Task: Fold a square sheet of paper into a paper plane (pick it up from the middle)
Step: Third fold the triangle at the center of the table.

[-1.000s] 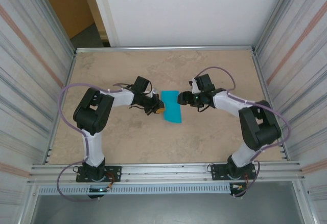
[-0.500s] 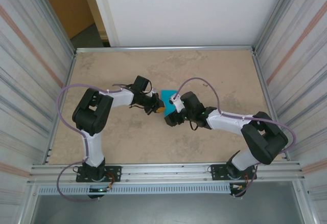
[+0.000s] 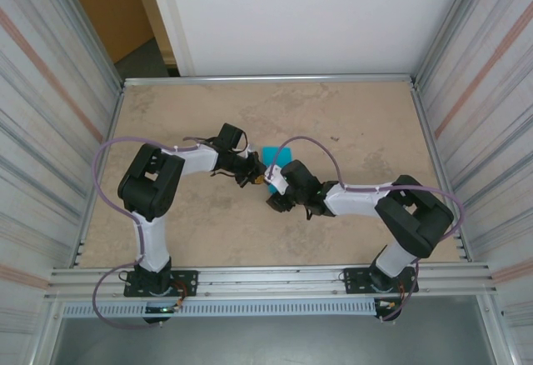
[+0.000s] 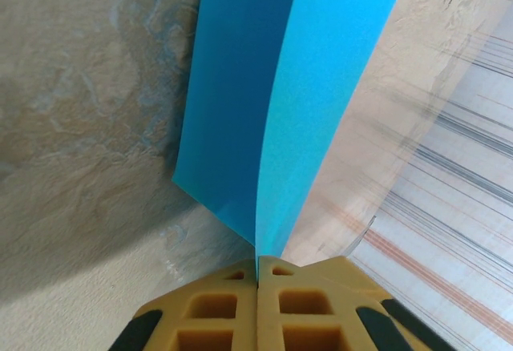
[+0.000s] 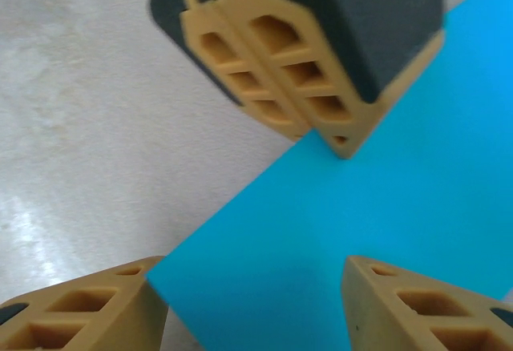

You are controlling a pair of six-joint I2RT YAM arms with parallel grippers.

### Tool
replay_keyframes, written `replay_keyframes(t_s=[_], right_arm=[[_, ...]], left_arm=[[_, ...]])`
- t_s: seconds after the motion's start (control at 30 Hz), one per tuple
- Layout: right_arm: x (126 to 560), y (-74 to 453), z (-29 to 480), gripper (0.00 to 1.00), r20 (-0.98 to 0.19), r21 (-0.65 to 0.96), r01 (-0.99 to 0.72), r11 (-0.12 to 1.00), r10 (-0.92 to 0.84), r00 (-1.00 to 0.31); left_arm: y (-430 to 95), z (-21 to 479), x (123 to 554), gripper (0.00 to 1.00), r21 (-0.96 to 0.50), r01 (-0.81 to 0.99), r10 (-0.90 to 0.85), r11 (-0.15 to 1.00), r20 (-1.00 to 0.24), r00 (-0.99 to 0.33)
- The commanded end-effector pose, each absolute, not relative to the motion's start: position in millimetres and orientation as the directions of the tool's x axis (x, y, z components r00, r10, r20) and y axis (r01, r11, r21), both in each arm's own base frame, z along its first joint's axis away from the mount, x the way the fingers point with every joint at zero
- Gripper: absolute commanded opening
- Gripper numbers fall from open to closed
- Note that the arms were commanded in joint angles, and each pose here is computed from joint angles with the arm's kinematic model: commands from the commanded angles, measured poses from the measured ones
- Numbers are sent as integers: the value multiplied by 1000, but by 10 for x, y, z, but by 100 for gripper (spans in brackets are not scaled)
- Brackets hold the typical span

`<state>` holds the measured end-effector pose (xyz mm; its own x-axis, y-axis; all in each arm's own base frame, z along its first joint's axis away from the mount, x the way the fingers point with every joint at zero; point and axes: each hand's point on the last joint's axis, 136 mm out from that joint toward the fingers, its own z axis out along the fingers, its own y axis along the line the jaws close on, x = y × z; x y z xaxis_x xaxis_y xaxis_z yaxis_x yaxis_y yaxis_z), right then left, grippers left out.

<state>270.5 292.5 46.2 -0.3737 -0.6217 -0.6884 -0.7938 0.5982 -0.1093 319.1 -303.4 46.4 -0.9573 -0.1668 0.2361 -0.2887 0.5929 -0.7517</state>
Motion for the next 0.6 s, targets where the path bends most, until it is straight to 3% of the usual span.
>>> replay_keyframes(t_s=[0.0,0.57], right_arm=[[2801,2831,606,57,-716,-184,-762,621,-616,-329],[2751,2870,655,29,-741,-76,-787,612,-563,-366]], left_arm=[[-3043,615,3195,0,-764,-280,-162,582,229,-960],[-3044,621,3197,0,-763,-281,-162,582,230,-960]])
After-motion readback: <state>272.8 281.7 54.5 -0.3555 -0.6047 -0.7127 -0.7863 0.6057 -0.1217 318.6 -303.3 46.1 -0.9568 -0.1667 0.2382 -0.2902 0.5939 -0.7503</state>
